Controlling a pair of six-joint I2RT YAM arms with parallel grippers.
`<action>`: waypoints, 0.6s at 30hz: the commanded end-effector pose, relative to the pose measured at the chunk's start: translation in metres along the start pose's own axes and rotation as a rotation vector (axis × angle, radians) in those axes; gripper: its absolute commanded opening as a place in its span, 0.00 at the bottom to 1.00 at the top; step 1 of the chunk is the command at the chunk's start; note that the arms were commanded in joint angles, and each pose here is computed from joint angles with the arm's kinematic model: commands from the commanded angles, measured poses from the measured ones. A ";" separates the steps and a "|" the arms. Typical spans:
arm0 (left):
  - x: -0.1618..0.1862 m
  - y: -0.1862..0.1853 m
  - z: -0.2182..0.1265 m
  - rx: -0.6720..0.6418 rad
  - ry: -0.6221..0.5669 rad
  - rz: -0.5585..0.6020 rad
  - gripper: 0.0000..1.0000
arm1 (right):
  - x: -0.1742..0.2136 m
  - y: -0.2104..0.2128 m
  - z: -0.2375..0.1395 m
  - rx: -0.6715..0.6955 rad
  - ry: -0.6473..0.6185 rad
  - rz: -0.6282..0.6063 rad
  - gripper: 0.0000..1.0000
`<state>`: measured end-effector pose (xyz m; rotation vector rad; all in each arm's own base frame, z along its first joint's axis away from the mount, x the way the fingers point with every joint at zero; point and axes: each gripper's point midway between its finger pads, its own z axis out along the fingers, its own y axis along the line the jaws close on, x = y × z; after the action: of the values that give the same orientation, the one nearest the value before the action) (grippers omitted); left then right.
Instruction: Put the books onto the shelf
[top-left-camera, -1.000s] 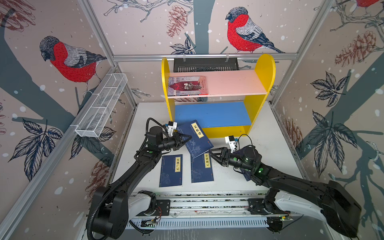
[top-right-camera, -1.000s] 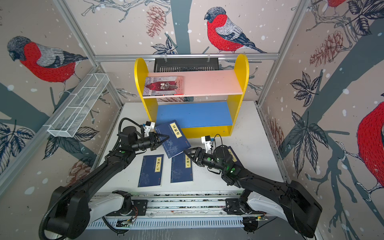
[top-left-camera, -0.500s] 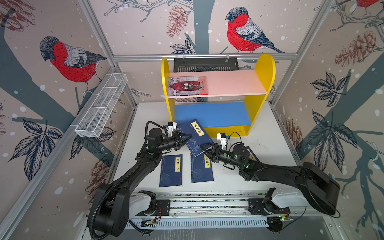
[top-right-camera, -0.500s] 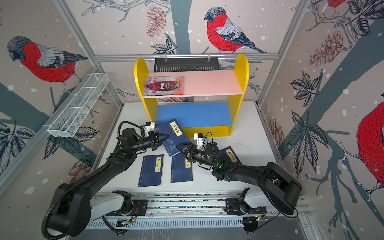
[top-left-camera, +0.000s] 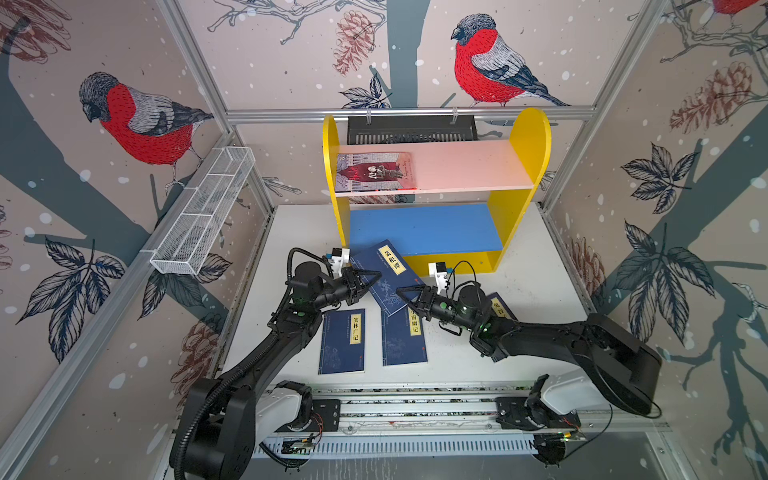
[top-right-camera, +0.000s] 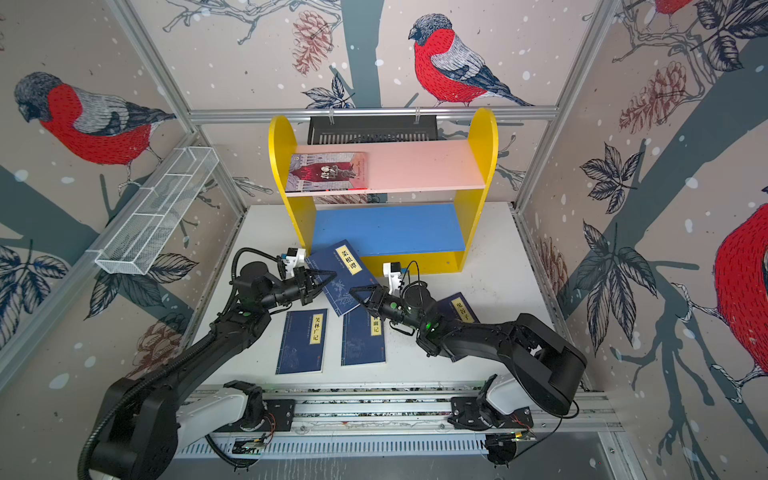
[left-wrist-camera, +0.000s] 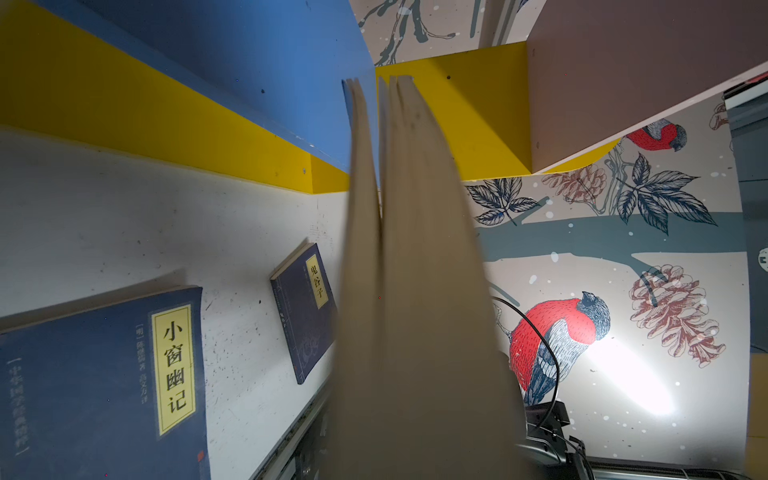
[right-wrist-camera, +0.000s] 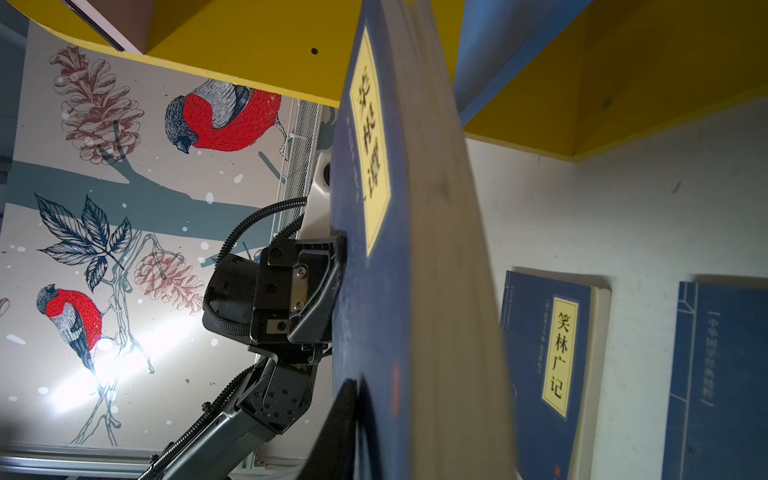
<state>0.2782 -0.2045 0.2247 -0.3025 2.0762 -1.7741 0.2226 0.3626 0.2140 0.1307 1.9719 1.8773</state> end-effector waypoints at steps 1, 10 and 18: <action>0.002 -0.009 -0.001 0.026 0.008 0.057 0.00 | -0.003 0.017 0.004 -0.065 -0.005 -0.028 0.07; 0.007 -0.004 -0.008 -0.020 0.002 0.106 0.46 | 0.006 0.015 0.002 -0.054 0.077 -0.065 0.01; 0.004 -0.001 -0.037 -0.176 -0.057 0.284 0.68 | 0.017 0.012 -0.023 0.038 0.248 -0.229 0.01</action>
<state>0.2651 -0.1802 0.2454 -0.1499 2.0531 -1.5144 0.2118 0.3535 0.2297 -0.1389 2.0291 1.8332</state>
